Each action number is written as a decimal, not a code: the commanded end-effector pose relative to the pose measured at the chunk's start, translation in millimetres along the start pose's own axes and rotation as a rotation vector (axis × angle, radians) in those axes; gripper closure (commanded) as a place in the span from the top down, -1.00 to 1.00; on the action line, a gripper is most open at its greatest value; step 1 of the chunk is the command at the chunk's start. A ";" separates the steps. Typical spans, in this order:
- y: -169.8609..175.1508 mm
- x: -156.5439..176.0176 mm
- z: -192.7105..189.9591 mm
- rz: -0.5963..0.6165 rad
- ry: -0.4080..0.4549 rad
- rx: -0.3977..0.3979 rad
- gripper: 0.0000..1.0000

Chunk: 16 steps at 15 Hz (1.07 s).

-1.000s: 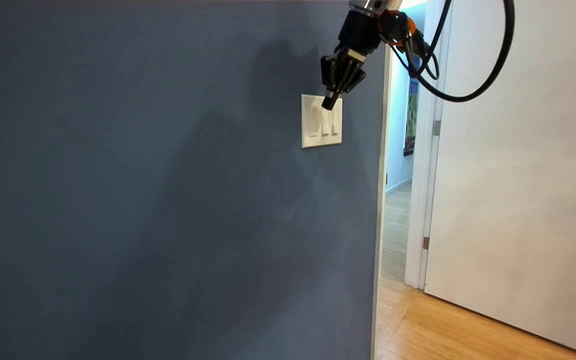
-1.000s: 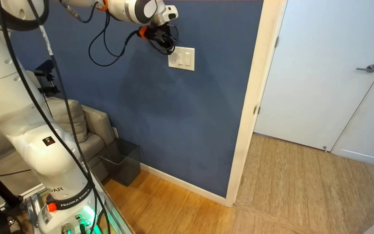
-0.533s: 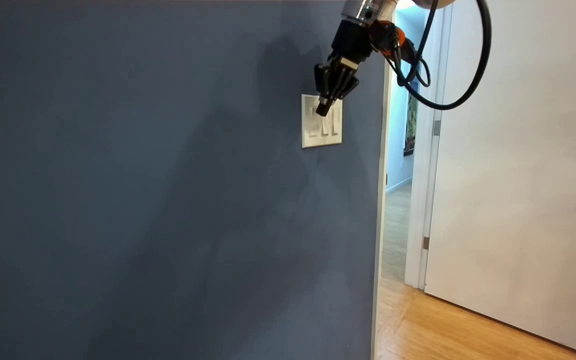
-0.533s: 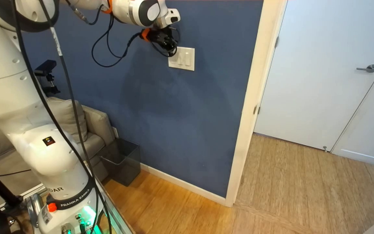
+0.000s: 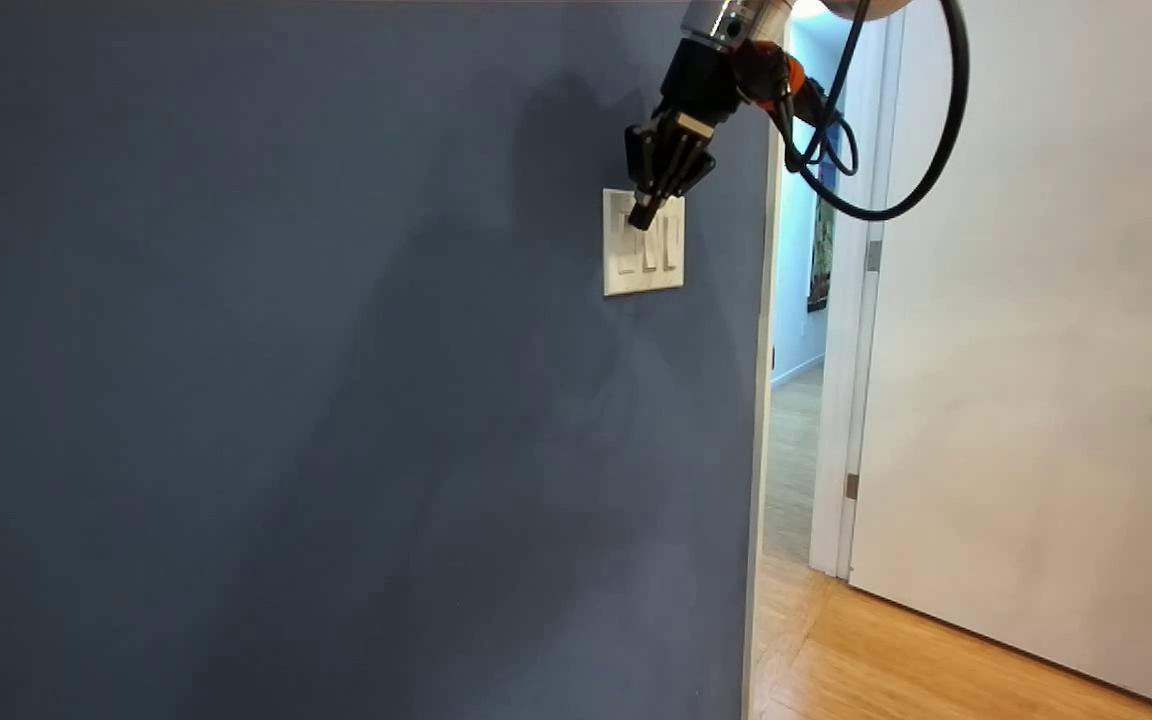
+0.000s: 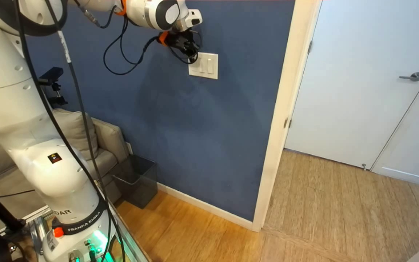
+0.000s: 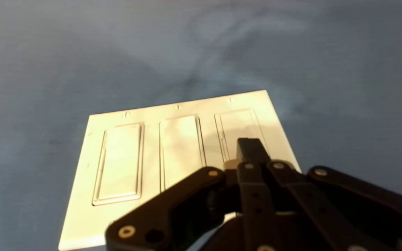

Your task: Press the first and second switch to the left

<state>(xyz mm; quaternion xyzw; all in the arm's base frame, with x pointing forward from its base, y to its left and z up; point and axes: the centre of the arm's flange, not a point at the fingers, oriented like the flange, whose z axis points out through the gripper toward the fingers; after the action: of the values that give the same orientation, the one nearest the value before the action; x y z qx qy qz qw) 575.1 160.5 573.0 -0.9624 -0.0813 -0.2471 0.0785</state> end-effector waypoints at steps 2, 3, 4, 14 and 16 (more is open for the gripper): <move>-2.8 8.0 3.5 0.029 0.043 0.016 -1.00; -3.0 9.1 3.9 0.033 0.053 0.010 -1.00; -3.3 9.0 5.0 0.037 0.055 0.000 -1.00; 6.4 -6.0 13.1 0.080 -0.120 -0.058 -1.00; 12.8 -5.3 15.8 0.094 -0.103 -0.110 -1.00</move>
<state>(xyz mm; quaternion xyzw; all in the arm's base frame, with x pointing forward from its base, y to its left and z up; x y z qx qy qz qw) 572.6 154.4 555.0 -0.9778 -0.0500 -0.1940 0.0608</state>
